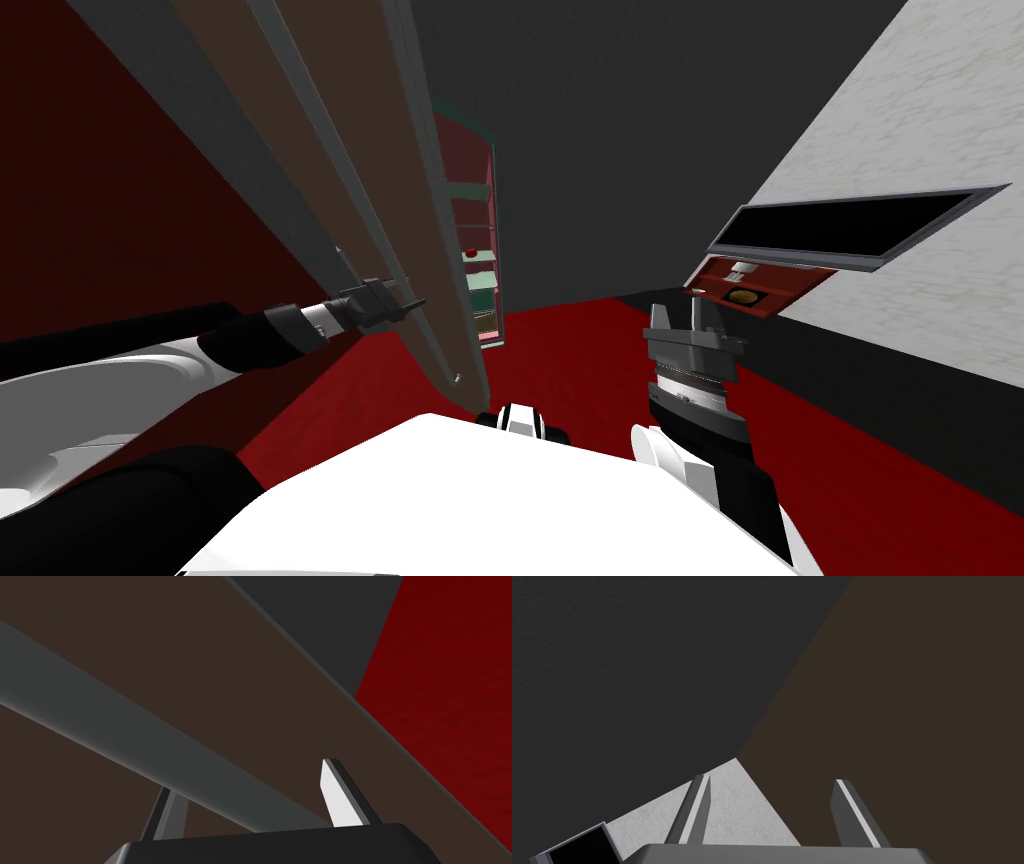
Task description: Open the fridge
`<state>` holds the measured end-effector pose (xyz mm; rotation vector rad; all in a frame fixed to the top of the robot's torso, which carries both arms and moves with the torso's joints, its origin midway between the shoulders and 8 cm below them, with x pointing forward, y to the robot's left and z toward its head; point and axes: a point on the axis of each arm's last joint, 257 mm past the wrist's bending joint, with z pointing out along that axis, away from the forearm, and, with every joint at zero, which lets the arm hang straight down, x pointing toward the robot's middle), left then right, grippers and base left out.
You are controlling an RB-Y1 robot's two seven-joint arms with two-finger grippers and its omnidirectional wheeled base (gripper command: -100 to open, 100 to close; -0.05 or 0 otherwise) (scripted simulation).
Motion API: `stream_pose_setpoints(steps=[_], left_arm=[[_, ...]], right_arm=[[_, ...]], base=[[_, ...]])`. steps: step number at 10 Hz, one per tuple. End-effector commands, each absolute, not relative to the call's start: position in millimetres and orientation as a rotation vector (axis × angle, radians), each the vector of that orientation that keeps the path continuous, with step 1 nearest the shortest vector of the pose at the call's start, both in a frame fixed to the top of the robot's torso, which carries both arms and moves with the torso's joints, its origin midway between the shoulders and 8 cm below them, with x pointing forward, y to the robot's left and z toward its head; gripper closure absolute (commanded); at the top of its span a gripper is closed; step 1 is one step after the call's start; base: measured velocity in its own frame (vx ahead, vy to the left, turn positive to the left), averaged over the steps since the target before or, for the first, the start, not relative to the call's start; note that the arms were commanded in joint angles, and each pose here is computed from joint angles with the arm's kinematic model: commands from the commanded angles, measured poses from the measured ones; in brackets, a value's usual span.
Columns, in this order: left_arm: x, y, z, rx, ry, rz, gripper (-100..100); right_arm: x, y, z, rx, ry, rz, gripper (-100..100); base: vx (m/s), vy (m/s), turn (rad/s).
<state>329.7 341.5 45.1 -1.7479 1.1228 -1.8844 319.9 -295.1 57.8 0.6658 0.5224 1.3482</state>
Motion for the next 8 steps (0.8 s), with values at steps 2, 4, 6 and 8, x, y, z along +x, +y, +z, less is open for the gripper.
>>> stream_pose_setpoints(steps=[2, 4, 6, 8], left_arm=[[330, 333, 45, -1.743, 1.151, -1.897, 100], [331, 325, 45, -1.738, 1.18, -1.91, 100], [331, 321, 45, -1.735, 1.194, -1.916, 100], [331, 312, 45, -1.73, 1.222, -1.928, 100]], right_arm=[[320, -295, 58, 0.665, 0.522, 1.348, 0], [320, -295, 58, 0.666, 0.522, 1.348, 0], [320, -295, 58, 0.666, 0.523, 1.348, 0], [320, -295, 58, 0.666, 0.522, 1.348, 0]], base=[[-0.158, 0.167, -0.148], [-0.178, 0.157, -0.145], [-0.19, 0.159, -0.147], [-0.183, 0.162, -0.116]])
